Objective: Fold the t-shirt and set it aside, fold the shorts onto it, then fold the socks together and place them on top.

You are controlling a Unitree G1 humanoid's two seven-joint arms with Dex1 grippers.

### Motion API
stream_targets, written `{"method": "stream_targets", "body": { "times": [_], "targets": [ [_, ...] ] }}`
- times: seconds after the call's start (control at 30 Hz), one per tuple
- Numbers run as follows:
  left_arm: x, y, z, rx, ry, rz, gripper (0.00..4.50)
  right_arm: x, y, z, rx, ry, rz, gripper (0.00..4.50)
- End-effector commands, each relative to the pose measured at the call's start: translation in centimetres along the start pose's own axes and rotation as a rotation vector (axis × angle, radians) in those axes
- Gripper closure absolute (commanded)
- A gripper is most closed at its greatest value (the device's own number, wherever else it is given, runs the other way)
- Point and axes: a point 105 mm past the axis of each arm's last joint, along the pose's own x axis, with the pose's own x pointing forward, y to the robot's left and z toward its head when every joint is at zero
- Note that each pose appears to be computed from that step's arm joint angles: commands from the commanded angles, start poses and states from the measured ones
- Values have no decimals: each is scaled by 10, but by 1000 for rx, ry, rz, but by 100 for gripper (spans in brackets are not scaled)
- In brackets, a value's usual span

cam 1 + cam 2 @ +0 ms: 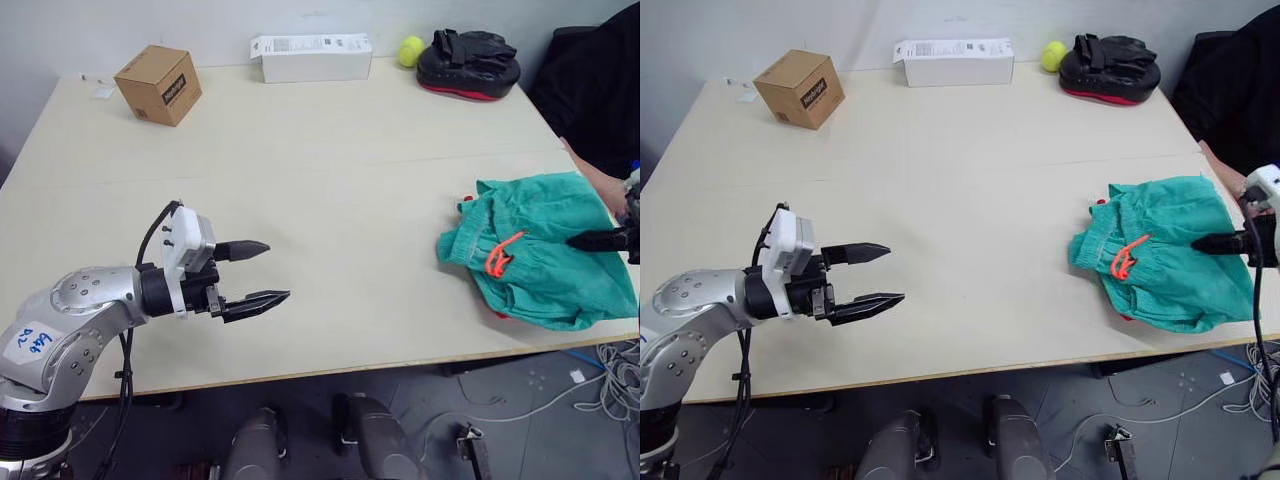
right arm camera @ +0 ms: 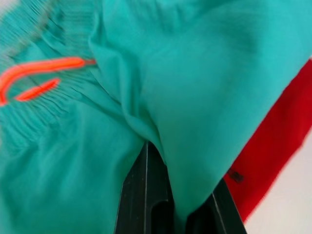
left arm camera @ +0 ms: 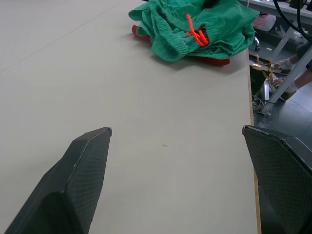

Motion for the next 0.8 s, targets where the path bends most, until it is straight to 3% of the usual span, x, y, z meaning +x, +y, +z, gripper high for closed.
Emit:
{"method": "stream_targets", "body": {
  "times": [0.03,0.1,0.2,0.37,0.57,0.7,0.8],
  "targets": [
    [-2,0,6,33,-15,12,0,-3,-12,2,-26,-41,-93,447],
    [-1,0,6,35,-14,11,0,2,-13,2,1,-65,-110,447],
    [-1,-1,6,35,-14,11,0,2,-13,11,22,-134,-111,376],
    [0,1,5,32,-15,14,0,-11,-14,24,11,-204,-104,201],
    [2,3,6,35,-19,14,0,-34,-11,58,-60,-351,-90,3],
    [2,4,6,39,-20,17,0,-40,-9,77,-100,-437,-112,3],
    [1,7,5,43,-17,33,0,-41,12,104,-146,-552,6,3]
  ]
}}
